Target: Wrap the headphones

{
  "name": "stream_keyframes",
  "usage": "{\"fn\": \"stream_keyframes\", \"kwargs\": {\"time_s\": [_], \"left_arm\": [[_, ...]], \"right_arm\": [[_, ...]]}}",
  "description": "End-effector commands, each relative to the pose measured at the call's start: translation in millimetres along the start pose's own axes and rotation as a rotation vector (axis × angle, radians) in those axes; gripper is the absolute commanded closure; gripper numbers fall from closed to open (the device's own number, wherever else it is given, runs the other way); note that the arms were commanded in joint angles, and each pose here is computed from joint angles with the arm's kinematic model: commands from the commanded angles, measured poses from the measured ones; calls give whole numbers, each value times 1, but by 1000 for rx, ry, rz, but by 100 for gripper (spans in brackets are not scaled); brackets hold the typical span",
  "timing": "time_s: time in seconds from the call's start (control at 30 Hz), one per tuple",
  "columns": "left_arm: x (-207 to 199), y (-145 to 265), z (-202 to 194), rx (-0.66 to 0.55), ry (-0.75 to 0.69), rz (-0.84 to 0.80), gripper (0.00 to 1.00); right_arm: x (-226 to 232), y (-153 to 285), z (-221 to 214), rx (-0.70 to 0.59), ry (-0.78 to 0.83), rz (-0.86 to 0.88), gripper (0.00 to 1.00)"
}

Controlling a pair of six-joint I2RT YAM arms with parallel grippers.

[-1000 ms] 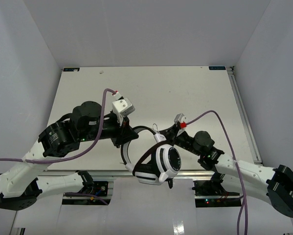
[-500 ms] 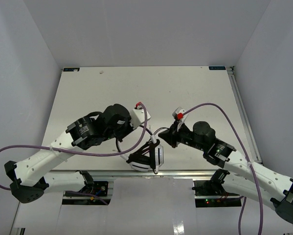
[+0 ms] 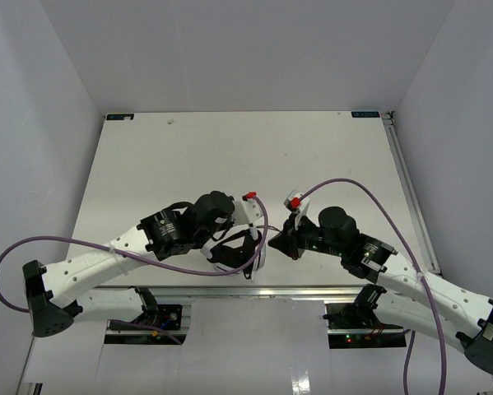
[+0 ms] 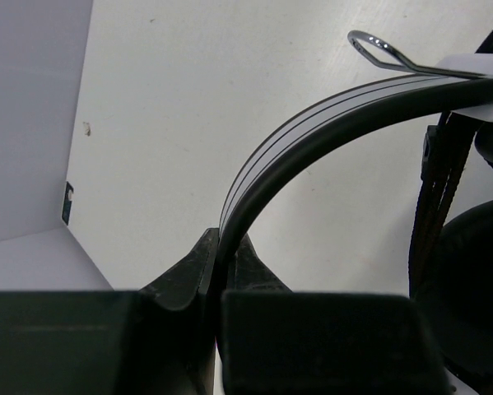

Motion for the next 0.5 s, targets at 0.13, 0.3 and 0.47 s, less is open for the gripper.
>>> {"fn": "stream_keyframes", "kwargs": {"time_s": [0.13,0.3,0.47], "left_arm": [[12,-10,10,31,96,243,100],[9,-18,8,81,117,316,100],[6,-25,6,124,102,356,100]], "right_arm": [[24,-1,38,-86,8,163,92],[27,-8,42,-96,-18,209,92],[31,-18,54,-87,-33,259,92]]}}
Point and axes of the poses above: each gripper's point midway between its finger pads, its own y axis back along the fingers, its own x axis along the line the jaws close on, z = x × y, the point moved 10 cm from there along y, back along the fingers, and after that the axes turned 3 degrees about y, right-handed, at the moved point
